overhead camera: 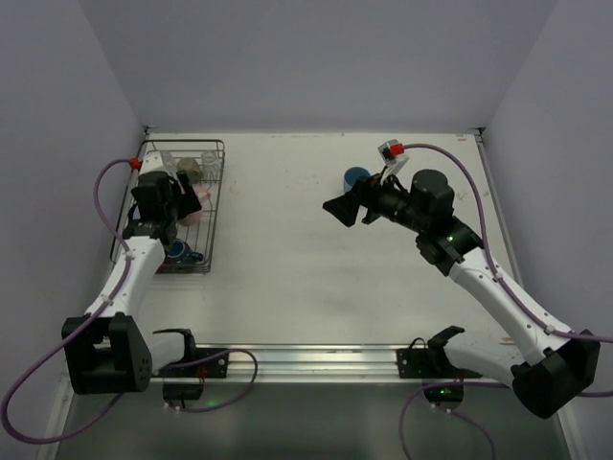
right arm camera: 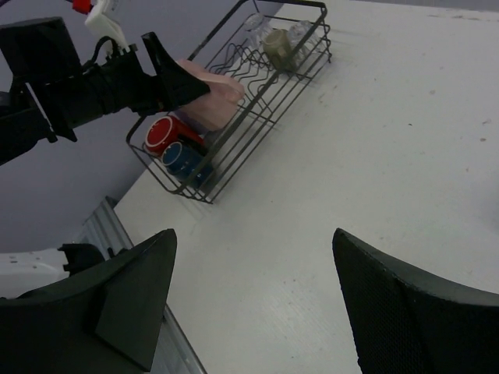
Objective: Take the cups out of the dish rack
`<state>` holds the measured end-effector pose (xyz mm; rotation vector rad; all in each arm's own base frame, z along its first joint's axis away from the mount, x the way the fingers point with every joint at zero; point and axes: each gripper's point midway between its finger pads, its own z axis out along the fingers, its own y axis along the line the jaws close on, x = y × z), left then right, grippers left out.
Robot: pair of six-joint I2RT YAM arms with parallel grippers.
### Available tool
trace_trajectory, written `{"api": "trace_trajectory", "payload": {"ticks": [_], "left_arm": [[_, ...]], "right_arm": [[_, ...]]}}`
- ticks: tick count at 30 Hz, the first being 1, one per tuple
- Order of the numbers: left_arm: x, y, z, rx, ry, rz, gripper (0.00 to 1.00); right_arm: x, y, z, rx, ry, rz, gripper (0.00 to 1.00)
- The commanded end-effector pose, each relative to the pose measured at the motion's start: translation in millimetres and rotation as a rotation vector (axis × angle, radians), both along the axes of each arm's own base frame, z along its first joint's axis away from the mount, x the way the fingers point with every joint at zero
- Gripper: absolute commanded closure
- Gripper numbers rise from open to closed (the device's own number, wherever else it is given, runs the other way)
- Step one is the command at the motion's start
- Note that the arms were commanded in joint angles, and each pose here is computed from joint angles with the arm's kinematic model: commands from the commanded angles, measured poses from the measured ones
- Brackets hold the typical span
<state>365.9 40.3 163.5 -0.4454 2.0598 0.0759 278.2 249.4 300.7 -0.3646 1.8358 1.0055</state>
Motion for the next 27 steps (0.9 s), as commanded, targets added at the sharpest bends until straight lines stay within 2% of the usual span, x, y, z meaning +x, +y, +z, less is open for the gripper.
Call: {"api": "trace_trajectory", "payload": {"ticks": [1, 6, 14, 17, 24, 27], "left_arm": [[0.6, -4.7, 45.5, -0.044, -0.144, 0.004, 0.97], [-10.9, -24.4, 76.3, -0.126, -0.235, -0.068, 0.98], [-36.5, -80.0, 125.3, -0.328, -0.371, -0.305, 1.0], [-46.7, -102.2, 136.5, -0.429, -0.404, -0.396, 1.0], [-77.5, -155.1, 162.9, -0.781, -0.513, -0.612, 1.0], [-92.6, -178.3, 172.0, -0.864, -0.527, -0.688, 1.0]], "right_arm": [[-13.3, 18.3, 26.0, 0.127, -0.02, 0.072, 0.17], [-27.5, 45.1, 37.7, 0.224, -0.007, 0.136, 0.18], [-47.7, 67.5, 42.5, 0.364, -0.039, 0.216, 0.21], [-50.9, 73.5, 36.6, 0.375, -0.036, 0.23, 0.22], [-54.4, 86.1, 24.0, 0.389, -0.044, 0.252, 0.22], [-53.4, 92.1, 24.5, 0.393, -0.052, 0.261, 0.22]]}}
